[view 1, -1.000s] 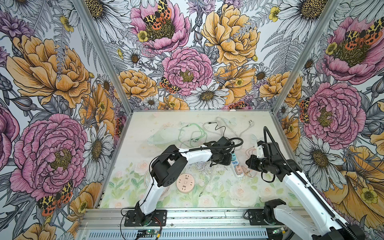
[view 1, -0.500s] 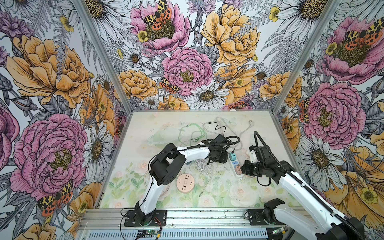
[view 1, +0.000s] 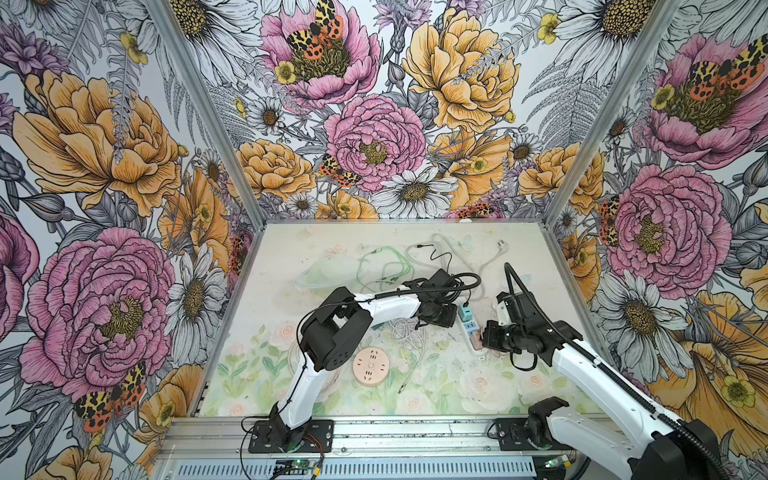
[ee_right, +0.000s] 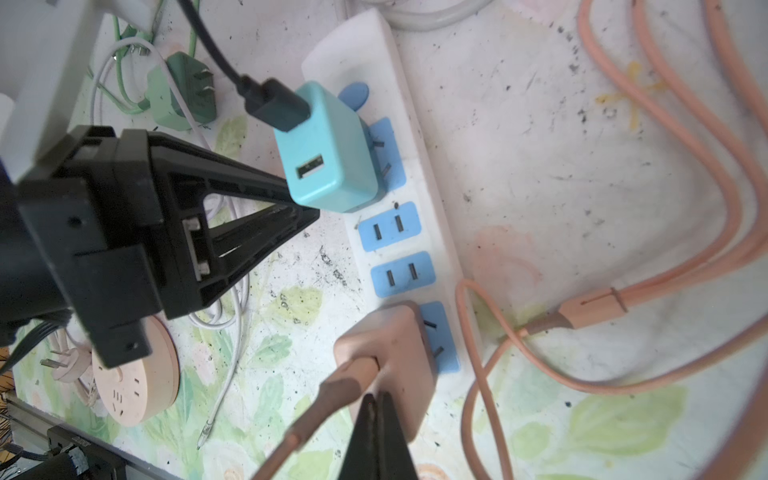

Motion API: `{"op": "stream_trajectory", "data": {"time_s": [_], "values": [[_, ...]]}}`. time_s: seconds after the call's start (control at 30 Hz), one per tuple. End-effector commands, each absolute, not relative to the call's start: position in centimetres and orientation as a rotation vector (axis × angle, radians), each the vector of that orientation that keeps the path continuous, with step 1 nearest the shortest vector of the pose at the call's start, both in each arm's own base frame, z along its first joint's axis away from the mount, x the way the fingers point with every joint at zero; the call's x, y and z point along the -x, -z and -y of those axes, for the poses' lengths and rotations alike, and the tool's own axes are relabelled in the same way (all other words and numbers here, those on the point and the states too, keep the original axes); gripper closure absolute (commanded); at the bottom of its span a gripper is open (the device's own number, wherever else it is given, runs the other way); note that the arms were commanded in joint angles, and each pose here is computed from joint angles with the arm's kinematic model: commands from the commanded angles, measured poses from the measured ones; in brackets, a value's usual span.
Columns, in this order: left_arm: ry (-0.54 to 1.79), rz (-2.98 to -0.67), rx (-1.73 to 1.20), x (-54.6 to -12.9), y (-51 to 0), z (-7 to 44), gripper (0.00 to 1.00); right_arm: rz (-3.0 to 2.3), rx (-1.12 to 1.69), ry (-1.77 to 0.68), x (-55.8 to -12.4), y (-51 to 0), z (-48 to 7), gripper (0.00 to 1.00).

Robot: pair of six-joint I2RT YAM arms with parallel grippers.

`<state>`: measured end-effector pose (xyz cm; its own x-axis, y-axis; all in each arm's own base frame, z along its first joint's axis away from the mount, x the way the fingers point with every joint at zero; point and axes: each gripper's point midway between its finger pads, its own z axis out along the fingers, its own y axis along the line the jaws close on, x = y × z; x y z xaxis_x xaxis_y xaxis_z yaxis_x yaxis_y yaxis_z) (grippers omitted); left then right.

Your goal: Insert the plug

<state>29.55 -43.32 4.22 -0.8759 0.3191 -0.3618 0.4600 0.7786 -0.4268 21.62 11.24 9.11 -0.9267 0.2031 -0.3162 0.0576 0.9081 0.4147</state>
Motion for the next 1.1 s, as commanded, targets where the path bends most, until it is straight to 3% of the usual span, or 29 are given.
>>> {"op": "stream_trajectory", "data": {"time_s": [0.0, 0.17, 0.3, 0.4, 0.5, 0.67, 0.87, 1.07], "values": [[0.774, -2.619, -0.648, -29.5, -7.6, 43.9, 0.78, -2.693, -0.217, -0.561, -21.5, -9.5, -10.9, 0.99], [0.705, -2.586, -0.688, -29.2, -10.3, 43.3, 0.78, -2.665, -0.244, -0.548, -21.3, -11.0, -10.5, 0.99], [0.651, -2.555, -0.689, -28.9, -12.7, 42.3, 0.77, -2.712, -0.31, -0.364, -20.5, -9.9, -8.1, 0.97], [0.636, -2.51, -0.682, -28.8, -15.1, 41.2, 0.75, -2.655, -0.361, -0.287, -21.4, -11.0, -6.8, 0.71], [0.572, -2.486, -0.671, -29.0, -16.6, 39.6, 0.72, -2.568, -0.382, -0.229, -23.3, -13.7, -5.7, 0.68], [0.442, -2.459, -0.591, -29.8, -19.0, 34.8, 0.67, -2.421, -0.413, -0.08, -26.5, -18.8, -3.2, 0.53], [0.303, -2.511, -0.447, -30.4, -18.6, 27.3, 0.61, -2.358, -0.344, -0.032, -29.7, -22.9, -3.2, 0.48], [0.222, -2.634, -0.24, -28.8, -16.1, 21.4, 0.57, -2.401, -0.172, -0.264, -32.7, -23.2, -9.3, 0.49]]}}
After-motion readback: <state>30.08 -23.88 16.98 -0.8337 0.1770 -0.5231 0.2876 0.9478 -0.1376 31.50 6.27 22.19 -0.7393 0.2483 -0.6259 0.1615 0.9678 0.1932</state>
